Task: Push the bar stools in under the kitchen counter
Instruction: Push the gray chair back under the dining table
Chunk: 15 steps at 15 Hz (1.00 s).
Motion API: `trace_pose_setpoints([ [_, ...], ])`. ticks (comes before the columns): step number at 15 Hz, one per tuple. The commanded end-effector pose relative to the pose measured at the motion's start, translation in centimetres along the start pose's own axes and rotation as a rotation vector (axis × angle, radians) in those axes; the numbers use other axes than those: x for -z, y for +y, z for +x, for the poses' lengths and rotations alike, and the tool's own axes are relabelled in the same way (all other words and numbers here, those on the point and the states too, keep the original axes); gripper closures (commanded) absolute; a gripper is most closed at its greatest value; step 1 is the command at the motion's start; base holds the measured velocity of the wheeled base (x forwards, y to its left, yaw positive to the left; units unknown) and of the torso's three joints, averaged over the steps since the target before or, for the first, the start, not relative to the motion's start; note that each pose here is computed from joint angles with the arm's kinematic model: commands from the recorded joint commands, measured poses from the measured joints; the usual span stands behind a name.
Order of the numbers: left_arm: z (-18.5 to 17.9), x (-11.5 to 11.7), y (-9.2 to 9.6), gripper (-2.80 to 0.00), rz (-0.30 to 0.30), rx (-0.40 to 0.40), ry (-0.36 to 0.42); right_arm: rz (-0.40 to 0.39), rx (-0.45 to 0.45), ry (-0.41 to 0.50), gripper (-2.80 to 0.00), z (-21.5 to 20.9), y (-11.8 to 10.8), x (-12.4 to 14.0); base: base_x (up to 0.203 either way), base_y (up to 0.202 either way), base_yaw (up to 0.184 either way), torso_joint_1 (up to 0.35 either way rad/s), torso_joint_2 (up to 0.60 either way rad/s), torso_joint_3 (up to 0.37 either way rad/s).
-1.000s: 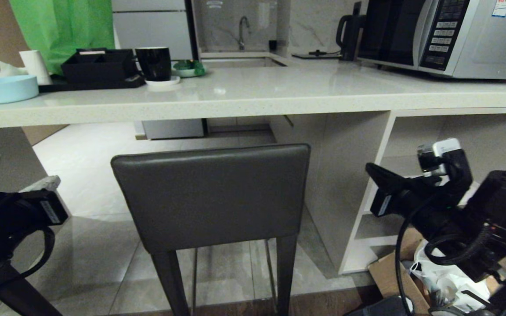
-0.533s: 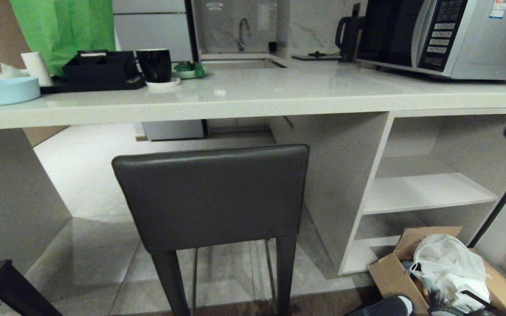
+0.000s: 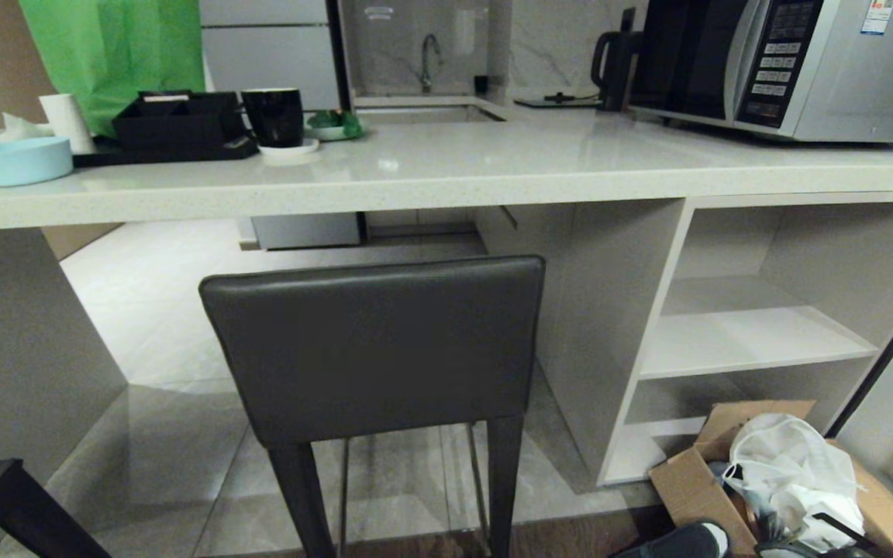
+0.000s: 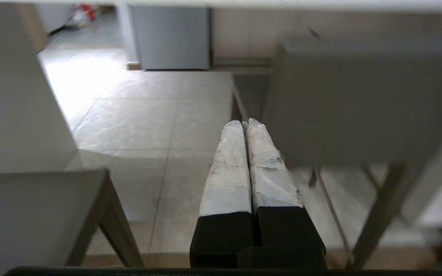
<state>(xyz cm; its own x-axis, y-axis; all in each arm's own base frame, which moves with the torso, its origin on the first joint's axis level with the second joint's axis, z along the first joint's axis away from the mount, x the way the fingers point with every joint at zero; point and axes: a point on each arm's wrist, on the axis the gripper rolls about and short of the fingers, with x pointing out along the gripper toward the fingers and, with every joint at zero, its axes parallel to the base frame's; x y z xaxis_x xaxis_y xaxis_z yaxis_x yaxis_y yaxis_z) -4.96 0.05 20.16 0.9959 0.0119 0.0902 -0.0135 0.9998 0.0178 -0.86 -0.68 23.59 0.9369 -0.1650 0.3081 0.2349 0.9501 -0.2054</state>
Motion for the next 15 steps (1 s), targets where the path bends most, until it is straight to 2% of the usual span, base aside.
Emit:
trace_pose_setpoints([
  [1, -2.0, 4.8, -0.2, 0.00, 0.064, 0.019, -0.026, -0.021, 0.017, 0.002, 0.00, -6.6, -0.5, 2.7, 0.000, 0.000, 0.000, 0.000, 0.00, 0.000],
  [2, -1.3, 6.5, -0.2, 0.00, 0.081, 0.020, 0.013, -0.019, -0.005, 0.039, 0.00, -7.8, -0.2, 4.1, 0.000, 0.000, 0.000, 0.000, 0.00, 0.000],
  [3, -0.6, 8.0, -0.2, 0.00, 0.085, 0.018, 0.052, 0.020, -0.034, 0.068, 0.00, -8.1, 0.2, 5.2, 0.000, 0.000, 0.000, 0.000, 0.00, 0.000],
  [4, 0.1, 9.5, -0.3, 0.00, 0.087, 0.016, 0.078, 0.066, -0.087, 0.138, 0.00, -7.7, 0.9, 6.9, 0.000, 0.000, 0.000, 0.000, 0.00, 0.000],
  [6, 1.3, 12.2, -0.3, 0.00, 0.078, 0.015, 0.083, 0.124, -0.159, 0.248, 0.00, -7.0, 2.2, 10.5, 0.000, 0.000, 0.000, 0.000, 0.00, 0.000],
  [8, 1.5, 13.0, -0.3, 0.00, 0.038, 0.019, 0.105, 0.143, -0.231, 0.261, 0.00, -6.4, 3.4, 13.6, 0.000, 0.000, 0.000, 0.000, 0.00, 0.000],
  [9, 1.5, 12.8, -0.3, 0.00, 0.040, 0.024, 0.105, 0.161, -0.240, 0.273, 0.00, -6.4, 3.6, 14.4, 0.000, 0.000, 0.000, 0.000, 0.00, 0.000],
  [11, 1.5, 12.9, -0.3, 0.00, 0.038, 0.025, 0.103, 0.219, -0.224, 0.272, 0.00, -6.4, 3.6, 14.1, 0.000, 0.000, 0.000, 0.000, 0.00, 0.000],
  [13, 1.6, 12.8, -0.3, 0.00, 0.009, 0.015, 0.084, 0.177, -0.223, 0.283, 0.00, -6.4, 3.6, 14.3, 0.000, 0.000, 0.000, 0.000, 0.00, 0.000],
  [15, 1.5, 12.8, -0.3, 0.00, 0.012, 0.015, 0.087, 0.048, -0.300, 0.254, 0.00, -6.4, 3.7, 14.3, 0.000, 0.000, 0.000, 0.000, 0.00, 0.000],
])
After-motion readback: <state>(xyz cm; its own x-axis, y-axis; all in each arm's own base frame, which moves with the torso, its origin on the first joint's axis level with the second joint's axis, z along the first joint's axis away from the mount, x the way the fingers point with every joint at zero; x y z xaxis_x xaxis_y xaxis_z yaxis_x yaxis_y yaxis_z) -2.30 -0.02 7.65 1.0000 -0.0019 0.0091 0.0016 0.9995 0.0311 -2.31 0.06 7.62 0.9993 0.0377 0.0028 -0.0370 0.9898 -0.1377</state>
